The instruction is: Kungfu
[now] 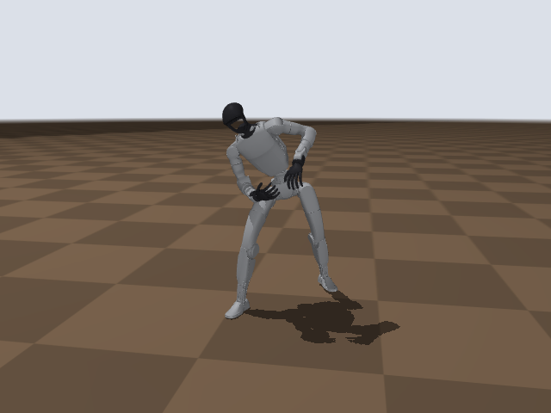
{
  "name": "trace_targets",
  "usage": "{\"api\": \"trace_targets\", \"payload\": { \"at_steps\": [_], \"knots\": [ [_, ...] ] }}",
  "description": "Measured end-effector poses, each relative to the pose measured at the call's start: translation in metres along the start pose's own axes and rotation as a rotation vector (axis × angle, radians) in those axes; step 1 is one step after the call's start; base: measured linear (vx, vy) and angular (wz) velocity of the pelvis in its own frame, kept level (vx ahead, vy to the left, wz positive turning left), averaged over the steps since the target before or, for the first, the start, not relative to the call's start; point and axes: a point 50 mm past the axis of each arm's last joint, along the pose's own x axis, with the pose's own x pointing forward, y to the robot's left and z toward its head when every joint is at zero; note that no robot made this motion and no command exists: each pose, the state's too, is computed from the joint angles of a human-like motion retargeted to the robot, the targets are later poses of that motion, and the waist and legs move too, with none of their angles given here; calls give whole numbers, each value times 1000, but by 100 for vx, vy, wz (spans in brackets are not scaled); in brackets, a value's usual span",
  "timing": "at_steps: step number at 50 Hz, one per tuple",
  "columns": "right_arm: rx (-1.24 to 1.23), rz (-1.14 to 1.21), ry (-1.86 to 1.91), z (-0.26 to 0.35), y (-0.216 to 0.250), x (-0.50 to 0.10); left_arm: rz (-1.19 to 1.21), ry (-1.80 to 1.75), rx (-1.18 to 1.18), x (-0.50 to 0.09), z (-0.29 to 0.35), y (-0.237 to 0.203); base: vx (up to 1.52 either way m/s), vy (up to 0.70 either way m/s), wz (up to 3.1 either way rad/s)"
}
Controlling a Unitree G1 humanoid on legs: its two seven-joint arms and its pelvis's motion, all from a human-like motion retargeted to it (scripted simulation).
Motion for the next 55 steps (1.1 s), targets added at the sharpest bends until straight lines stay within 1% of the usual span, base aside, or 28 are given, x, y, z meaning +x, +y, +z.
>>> {"api": "trace_targets", "payload": {
  "at_steps": [5,8,10,13,18,20,22,26,29,32,36,42,50,55],
  "knots": [
    [-41,28,58,-4,-14,-13,-7,54,-172,13,-11,-9,-1,6,-44],
    [-106,21,89,-4,-23,-24,91,76,-282,27,-19,-4,1,0,-96],
    [-131,-9,107,-5,-30,-32,198,92,-345,35,-24,6,4,-7,-114],
    [-140,-114,84,-2,-40,-44,423,55,-429,49,-27,32,2,-22,-102],
    [-167,-410,-96,20,-60,-73,808,-176,-612,68,-15,80,13,-51,-85],
    [-175,-516,-177,30,-65,-86,901,-299,-694,72,-8,94,21,-75,-100],
    [-159,-610,-264,40,-66,-98,922,-397,-798,79,-2,104,34,-94,-176],
    [-125,-723,-445,66,-68,-114,846,-562,-979,92,7,121,41,-75,-276],
    [-125,-725,-596,97,-70,-122,777,-672,-1150,101,12,132,58,-9,-288],
    [-88,-692,-747,123,-67,-122,709,-796,-1355,106,19,137,57,-66,-212],
    [-41,-639,-910,147,-56,-118,582,-901,-1591,114,29,130,59,-67,-215],
    [13,-535,-1081,175,-38,-115,314,-1069,-1816,122,55,115,57,-18,-243],
    [101,-447,-1159,180,-17,-115,-20,-1249,-2135,119,98,77,66,12,-235],
    [130,-494,-1163,171,-11,-122,-125,-1258,-2261,111,122,51,78,40,-164]
  ]
}}
